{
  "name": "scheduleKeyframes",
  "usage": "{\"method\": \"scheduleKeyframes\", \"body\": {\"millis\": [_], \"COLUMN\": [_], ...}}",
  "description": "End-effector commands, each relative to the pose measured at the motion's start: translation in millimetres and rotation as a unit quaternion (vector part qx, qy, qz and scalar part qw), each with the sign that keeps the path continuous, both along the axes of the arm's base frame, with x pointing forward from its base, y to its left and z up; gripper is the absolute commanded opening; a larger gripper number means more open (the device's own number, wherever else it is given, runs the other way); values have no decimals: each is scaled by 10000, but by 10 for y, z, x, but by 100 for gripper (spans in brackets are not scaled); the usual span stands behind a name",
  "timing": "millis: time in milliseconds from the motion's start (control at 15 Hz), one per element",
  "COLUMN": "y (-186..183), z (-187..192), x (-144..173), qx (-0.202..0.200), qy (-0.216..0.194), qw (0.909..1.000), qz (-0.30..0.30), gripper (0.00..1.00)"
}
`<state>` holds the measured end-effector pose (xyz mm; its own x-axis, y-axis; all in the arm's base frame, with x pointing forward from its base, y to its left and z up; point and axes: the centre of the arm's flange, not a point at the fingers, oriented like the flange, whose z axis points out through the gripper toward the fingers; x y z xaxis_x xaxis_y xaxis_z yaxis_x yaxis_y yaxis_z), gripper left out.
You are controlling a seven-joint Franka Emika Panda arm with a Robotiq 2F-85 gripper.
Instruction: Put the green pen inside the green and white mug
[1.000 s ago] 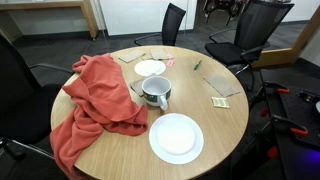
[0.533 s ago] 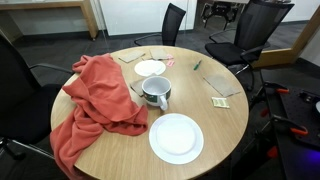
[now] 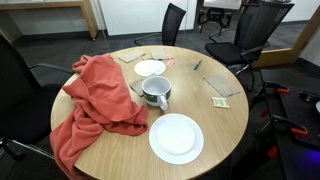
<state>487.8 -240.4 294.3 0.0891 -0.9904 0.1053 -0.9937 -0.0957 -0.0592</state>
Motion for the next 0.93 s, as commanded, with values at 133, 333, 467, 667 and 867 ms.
{"method": "scheduleKeyframes", "body": {"millis": [133, 333, 467, 667, 867], "y": [-138, -240, -329, -441, -488], "z": [-483, -721, -869, -1075, -1272], "x": [555, 686, 729, 762, 788], "qx": [179, 168, 164, 229, 223], "qy": [359, 418, 445, 507, 548], "qw": [9988, 9981, 9978, 9966, 9959], "qz": [-274, -410, -471, -612, -691], "gripper": [100, 100, 100, 100, 100]}}
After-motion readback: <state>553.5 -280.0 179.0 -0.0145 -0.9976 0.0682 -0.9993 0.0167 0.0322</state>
